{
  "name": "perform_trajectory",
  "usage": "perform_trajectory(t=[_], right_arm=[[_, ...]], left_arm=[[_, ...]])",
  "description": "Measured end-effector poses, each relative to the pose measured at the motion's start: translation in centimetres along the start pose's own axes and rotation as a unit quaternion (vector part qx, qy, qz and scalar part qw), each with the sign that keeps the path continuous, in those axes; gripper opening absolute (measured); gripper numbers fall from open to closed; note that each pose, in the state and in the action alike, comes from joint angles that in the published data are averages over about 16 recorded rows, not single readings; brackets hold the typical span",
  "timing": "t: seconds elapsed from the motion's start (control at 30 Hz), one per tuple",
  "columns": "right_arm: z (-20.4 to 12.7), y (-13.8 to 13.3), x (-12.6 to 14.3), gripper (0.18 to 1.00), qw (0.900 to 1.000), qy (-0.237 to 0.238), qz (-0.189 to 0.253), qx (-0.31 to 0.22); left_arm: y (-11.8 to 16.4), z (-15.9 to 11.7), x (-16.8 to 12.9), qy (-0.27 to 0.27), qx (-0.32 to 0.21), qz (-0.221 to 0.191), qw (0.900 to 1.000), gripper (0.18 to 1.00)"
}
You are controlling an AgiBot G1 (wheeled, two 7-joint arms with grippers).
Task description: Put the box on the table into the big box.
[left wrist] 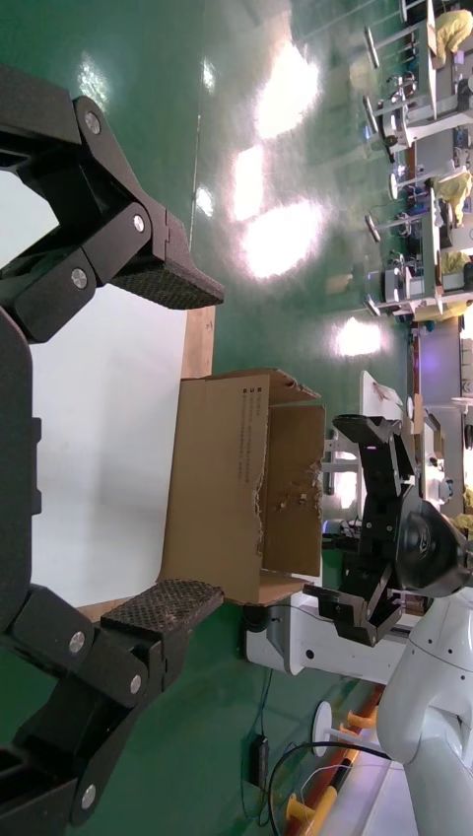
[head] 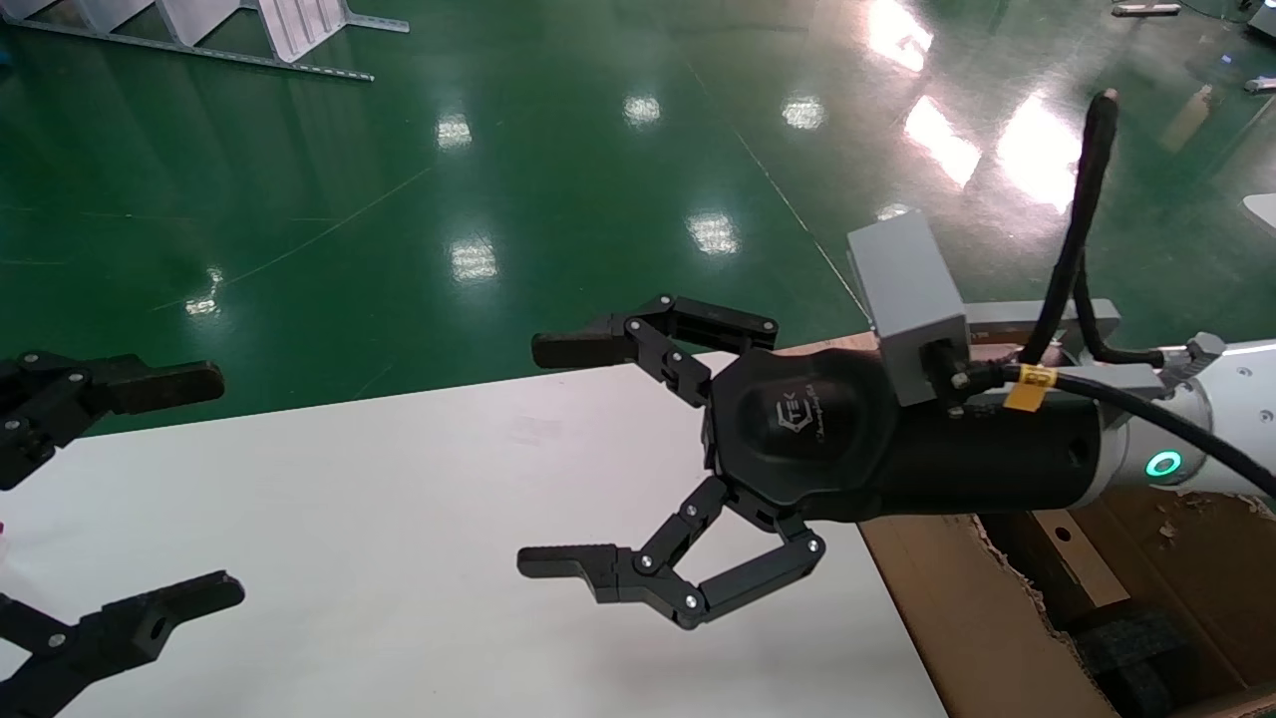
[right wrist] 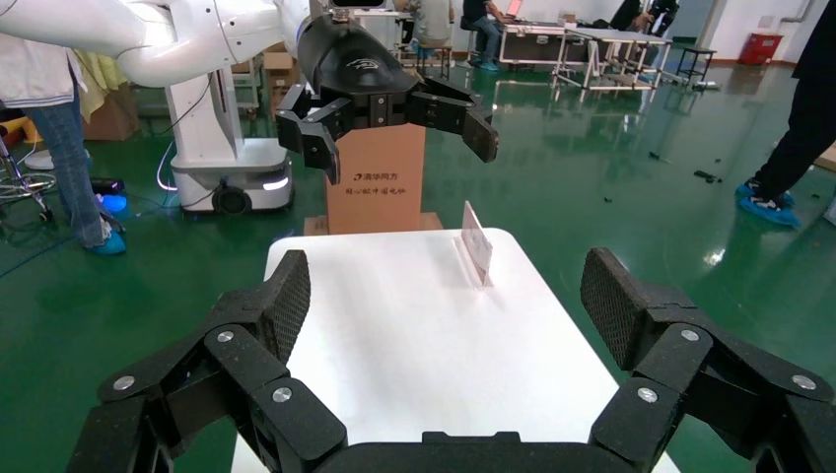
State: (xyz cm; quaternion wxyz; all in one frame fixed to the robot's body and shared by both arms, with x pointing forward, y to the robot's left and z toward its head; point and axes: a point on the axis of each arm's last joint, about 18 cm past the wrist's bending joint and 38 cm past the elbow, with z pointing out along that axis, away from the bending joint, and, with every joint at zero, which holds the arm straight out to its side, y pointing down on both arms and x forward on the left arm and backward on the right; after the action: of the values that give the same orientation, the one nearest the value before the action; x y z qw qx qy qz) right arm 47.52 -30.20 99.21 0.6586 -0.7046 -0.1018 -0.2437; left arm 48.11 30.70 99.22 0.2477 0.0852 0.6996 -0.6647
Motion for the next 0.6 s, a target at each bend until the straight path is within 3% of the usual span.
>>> perform_trajectory(t=[0.6], right_arm=[[-0.02,0.02,0.04,1.001,1.0,0.001,0.0,0.0]], left_arm=[[0.0,0.0,0.0,0.0,0.0,0.0,1.0,1.001]])
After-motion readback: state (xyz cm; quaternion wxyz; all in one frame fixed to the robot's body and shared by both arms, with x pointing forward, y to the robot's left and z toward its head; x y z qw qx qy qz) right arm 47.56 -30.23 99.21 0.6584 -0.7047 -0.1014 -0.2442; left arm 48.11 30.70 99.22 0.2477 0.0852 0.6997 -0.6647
